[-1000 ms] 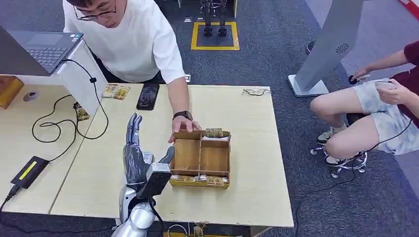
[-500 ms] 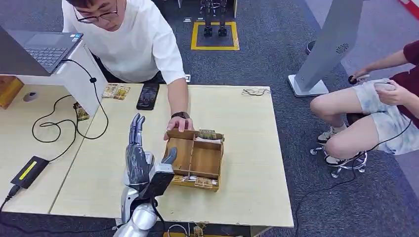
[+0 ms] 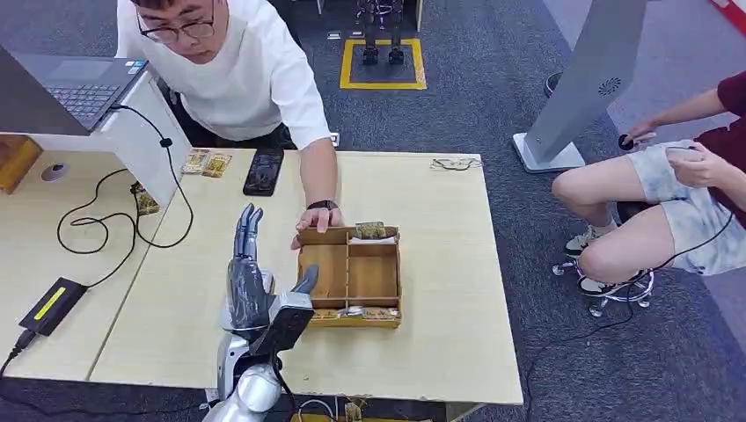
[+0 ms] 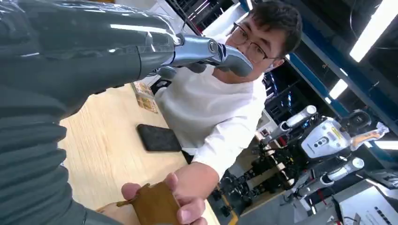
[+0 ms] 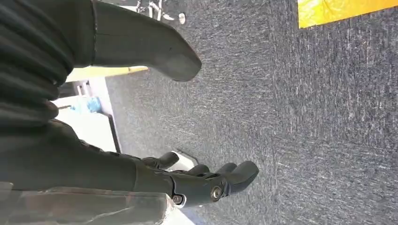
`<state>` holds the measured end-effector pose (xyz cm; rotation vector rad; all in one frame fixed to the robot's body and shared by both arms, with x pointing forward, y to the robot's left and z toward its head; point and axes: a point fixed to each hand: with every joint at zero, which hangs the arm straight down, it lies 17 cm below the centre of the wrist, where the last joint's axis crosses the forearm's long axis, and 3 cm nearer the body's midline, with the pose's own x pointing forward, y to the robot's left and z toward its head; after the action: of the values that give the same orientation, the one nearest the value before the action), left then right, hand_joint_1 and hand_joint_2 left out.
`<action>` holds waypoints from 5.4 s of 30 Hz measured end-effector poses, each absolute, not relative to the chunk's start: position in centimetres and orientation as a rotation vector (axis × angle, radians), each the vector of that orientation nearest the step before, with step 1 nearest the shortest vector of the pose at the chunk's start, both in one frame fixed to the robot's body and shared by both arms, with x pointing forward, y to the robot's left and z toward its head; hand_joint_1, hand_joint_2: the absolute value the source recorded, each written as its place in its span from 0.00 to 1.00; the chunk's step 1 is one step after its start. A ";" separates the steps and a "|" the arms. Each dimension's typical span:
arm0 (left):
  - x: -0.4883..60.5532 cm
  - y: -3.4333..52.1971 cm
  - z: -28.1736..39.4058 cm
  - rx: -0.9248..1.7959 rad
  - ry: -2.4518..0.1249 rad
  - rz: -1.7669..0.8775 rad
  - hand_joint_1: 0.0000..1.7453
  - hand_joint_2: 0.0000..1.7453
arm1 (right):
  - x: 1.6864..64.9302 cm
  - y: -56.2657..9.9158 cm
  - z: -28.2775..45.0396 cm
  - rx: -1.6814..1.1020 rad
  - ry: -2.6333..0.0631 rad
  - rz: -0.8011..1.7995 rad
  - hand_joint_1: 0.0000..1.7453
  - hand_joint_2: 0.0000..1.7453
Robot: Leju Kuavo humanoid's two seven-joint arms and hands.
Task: Pass the card to the sensor for recognition and then transmit it.
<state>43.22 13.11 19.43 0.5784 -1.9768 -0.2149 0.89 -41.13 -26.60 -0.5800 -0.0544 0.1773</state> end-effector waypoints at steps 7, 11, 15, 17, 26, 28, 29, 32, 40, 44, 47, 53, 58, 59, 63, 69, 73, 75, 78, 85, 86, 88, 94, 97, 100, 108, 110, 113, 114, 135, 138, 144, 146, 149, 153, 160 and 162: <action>43.2 13.0 19.5 0.576 -1.979 -0.218 0.00 1.00 | 0.9 -41.1 -26.6 -0.580 -0.054 0.175 0.00 1.00; 43.1 12.9 19.4 0.574 -1.981 -0.224 0.00 1.00 | 0.8 -41.1 -26.6 -0.579 -0.052 0.171 0.00 1.00; 43.1 12.8 19.5 0.575 -1.983 -0.228 0.00 1.00 | 0.7 -41.1 -26.6 -0.579 -0.052 0.170 0.00 1.00; 43.1 12.7 19.5 0.577 -1.987 -0.233 0.00 1.00 | 0.7 -41.1 -26.6 -0.577 -0.051 0.168 0.00 1.00; 42.9 12.5 19.4 0.577 -1.986 -0.241 0.00 1.00 | 0.4 -41.3 -26.6 -0.578 -0.046 0.169 0.00 1.00; 42.9 12.5 19.4 0.577 -1.986 -0.242 0.00 1.00 | 0.4 -41.3 -26.6 -0.578 -0.045 0.169 0.00 1.00; 42.9 12.5 19.4 0.577 -1.986 -0.242 0.00 1.00 | 0.4 -41.2 -26.6 -0.578 -0.044 0.168 0.00 1.00; 42.9 12.5 19.3 0.579 -1.981 -0.244 0.00 1.00 | 0.4 -41.2 -26.6 -0.576 -0.044 0.168 0.00 1.00; 42.9 12.5 19.3 0.580 -1.981 -0.244 0.00 1.00 | 0.4 -41.0 -26.6 -0.575 -0.045 0.169 0.00 1.00; 42.8 12.3 19.2 0.573 -1.981 -0.250 0.00 1.00 | 0.4 -40.9 -26.6 -0.573 -0.045 0.168 0.00 1.00; 42.7 12.2 19.1 0.573 -1.978 -0.252 0.00 1.00 | 0.4 -40.9 -26.6 -0.574 -0.044 0.168 0.00 1.00; 42.7 12.2 19.1 0.573 -1.978 -0.252 0.00 1.00 | 0.4 -40.9 -26.6 -0.574 -0.044 0.168 0.00 1.00; 42.7 12.2 18.9 0.574 -1.973 -0.253 0.00 1.00 | 0.4 -40.9 -26.6 -0.575 -0.044 0.168 0.00 1.00; 42.6 12.3 18.6 0.574 -1.962 -0.252 0.00 1.00 | 0.4 -40.9 -26.6 -0.576 -0.044 0.168 0.00 1.00; 42.3 12.3 18.1 0.576 -1.952 -0.262 0.00 1.00 | 0.3 -41.0 -26.6 -0.581 -0.037 0.168 0.00 1.00; 41.3 12.3 16.5 0.595 -1.915 -0.298 0.00 1.00 | -0.6 -39.9 -26.8 -0.565 -0.014 0.166 0.00 1.00; 41.1 12.3 16.3 0.596 -1.910 -0.301 0.00 1.00 | -0.7 -39.6 -26.8 -0.561 -0.013 0.166 0.00 1.00; 41.1 12.2 16.3 0.599 -1.912 -0.306 0.00 1.00 | -0.7 -39.6 -26.8 -0.561 -0.013 0.166 0.00 1.00; 41.0 12.3 16.3 0.606 -1.912 -0.311 0.00 1.00 | -0.8 -39.3 -26.8 -0.557 -0.012 0.167 0.00 1.00; 40.7 12.4 16.2 0.613 -1.910 -0.317 0.00 1.00 | -1.1 -39.2 -26.7 -0.561 -0.008 0.172 0.00 1.00; 40.7 12.4 16.2 0.614 -1.910 -0.319 0.00 1.00 | -1.1 -39.2 -26.7 -0.562 -0.008 0.173 0.00 1.00; 40.7 12.4 16.1 0.614 -1.908 -0.320 0.00 1.00 | -1.2 -39.2 -26.7 -0.562 -0.008 0.175 0.00 1.00; 40.6 12.5 15.8 0.617 -1.896 -0.321 0.00 1.00 | -1.3 -38.9 -26.7 -0.553 -0.001 0.176 0.00 1.00; 40.5 12.5 15.8 0.617 -1.896 -0.323 0.00 1.00 | -1.3 -38.8 -26.7 -0.550 0.000 0.177 0.00 1.00; 40.4 12.5 15.9 0.618 -1.898 -0.320 0.00 1.00 | -1.2 -38.7 -26.7 -0.551 -0.001 0.180 0.00 1.00; 40.5 12.6 16.1 0.619 -1.902 -0.316 0.00 1.00 | -0.7 -38.7 -26.7 -0.551 -0.019 0.189 0.00 1.00; 40.5 12.6 16.3 0.619 -1.906 -0.313 0.00 1.00 | -0.6 -38.7 -26.7 -0.550 -0.021 0.190 0.00 1.00; 40.8 12.6 16.9 0.619 -1.923 -0.307 0.00 1.00 | -0.5 -38.6 -26.7 -0.552 -0.024 0.190 0.00 1.00; 41.0 12.6 17.2 0.617 -1.937 -0.304 0.00 1.00 | -0.5 -38.5 -26.8 -0.551 -0.026 0.190 0.00 1.00; 42.1 13.7 19.0 0.653 -1.983 -0.296 0.00 1.00 | 0.2 -37.9 -27.0 -0.539 -0.043 0.189 0.00 1.00; 42.1 13.7 18.9 0.654 -1.984 -0.297 0.00 1.00 | 0.2 -37.9 -27.0 -0.539 -0.041 0.189 0.00 1.00; 42.0 13.7 18.8 0.654 -1.981 -0.299 0.00 1.00 | 0.1 -37.9 -27.1 -0.538 -0.039 0.189 0.00 1.00; 42.0 13.7 18.7 0.658 -1.980 -0.306 0.00 1.00 | 0.0 -37.9 -27.0 -0.539 -0.033 0.187 0.00 1.00; 41.7 13.6 18.3 0.663 -1.972 -0.317 0.00 1.00 | -0.2 -38.1 -27.0 -0.541 -0.030 0.189 0.00 1.00; 41.0 13.7 17.6 0.669 -1.952 -0.326 0.00 1.00 | -0.5 -38.2 -27.0 -0.542 -0.026 0.189 0.00 1.00; 40.3 13.7 17.4 0.669 -1.945 -0.317 0.00 1.00 | -0.8 -38.3 -26.9 -0.546 -0.021 0.190 0.00 1.00; 40.3 13.8 17.3 0.671 -1.942 -0.315 0.00 1.00 | -0.9 -38.4 -26.8 -0.548 -0.020 0.190 0.00 1.00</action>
<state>40.28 13.80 17.34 0.6706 -1.9420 -0.3149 -0.86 -38.37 -26.83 -0.5477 -0.0199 0.1900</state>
